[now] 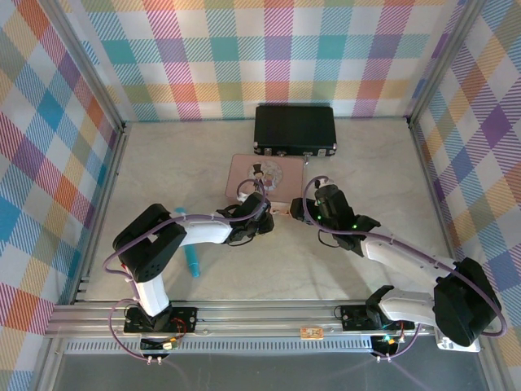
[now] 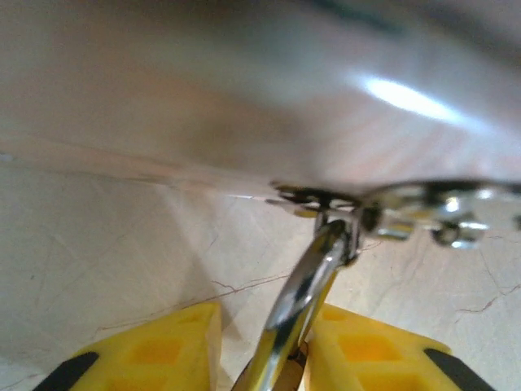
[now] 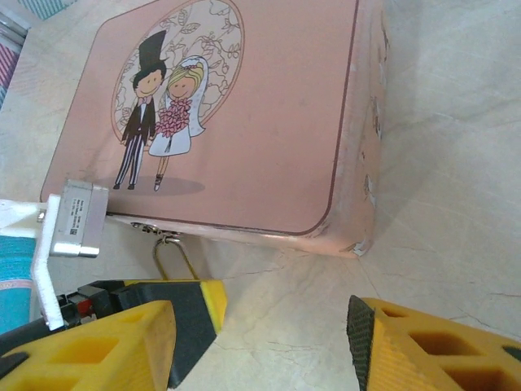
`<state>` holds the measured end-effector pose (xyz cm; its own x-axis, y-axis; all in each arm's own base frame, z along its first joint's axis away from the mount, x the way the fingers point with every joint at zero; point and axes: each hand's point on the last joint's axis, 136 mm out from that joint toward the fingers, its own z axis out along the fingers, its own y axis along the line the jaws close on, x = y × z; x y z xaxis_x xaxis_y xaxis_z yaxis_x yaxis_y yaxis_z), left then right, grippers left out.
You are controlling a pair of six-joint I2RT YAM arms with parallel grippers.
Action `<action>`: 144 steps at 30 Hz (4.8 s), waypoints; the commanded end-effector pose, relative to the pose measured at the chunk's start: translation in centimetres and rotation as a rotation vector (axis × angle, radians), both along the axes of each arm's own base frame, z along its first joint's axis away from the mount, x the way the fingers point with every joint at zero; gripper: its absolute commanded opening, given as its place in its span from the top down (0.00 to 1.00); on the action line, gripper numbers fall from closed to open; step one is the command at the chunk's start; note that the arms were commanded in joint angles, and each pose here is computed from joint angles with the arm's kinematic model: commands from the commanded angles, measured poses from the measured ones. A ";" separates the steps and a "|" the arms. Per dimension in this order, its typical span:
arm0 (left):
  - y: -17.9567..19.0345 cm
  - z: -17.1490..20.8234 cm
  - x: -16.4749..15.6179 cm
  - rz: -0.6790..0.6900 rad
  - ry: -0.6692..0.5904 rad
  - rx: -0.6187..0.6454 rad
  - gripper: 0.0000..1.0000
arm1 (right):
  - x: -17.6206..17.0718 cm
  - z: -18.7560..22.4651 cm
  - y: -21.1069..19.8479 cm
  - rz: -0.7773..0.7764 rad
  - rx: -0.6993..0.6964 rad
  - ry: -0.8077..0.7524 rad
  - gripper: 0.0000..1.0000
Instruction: Unlock the padlock with the key
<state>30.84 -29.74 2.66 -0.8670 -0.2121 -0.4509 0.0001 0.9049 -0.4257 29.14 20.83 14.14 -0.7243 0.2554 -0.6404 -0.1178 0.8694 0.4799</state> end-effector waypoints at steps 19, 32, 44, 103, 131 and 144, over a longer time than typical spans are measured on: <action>-2.7 4.5 -2.0 -0.022 0.049 -0.307 1.00 | -2.5 -2.0 1.2 0.074 0.139 0.096 0.42; -4.6 8.8 -1.0 0.099 0.024 -0.707 1.00 | -4.1 -1.8 5.2 0.204 0.514 0.141 0.57; -4.6 9.1 -0.4 0.163 0.010 -0.810 1.00 | -3.7 -2.5 6.3 0.198 0.638 0.170 0.66; -5.7 6.4 -3.0 0.000 -0.208 -0.836 1.00 | 4.8 13.2 7.8 -0.180 1.843 0.590 1.00; -3.3 5.3 -1.2 0.139 -0.145 -0.707 1.00 | 3.8 0.9 7.2 -0.052 1.090 0.394 0.64; -2.2 3.9 -2.1 0.118 -0.054 -0.554 1.00 | -0.5 -0.7 0.4 -0.124 0.488 0.287 0.46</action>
<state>29.74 -31.23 6.05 -0.7589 -0.5878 -0.2803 -0.0765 0.5079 -0.8580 29.84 24.06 15.63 -0.7956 0.6047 -0.0378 0.1686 0.2809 0.9448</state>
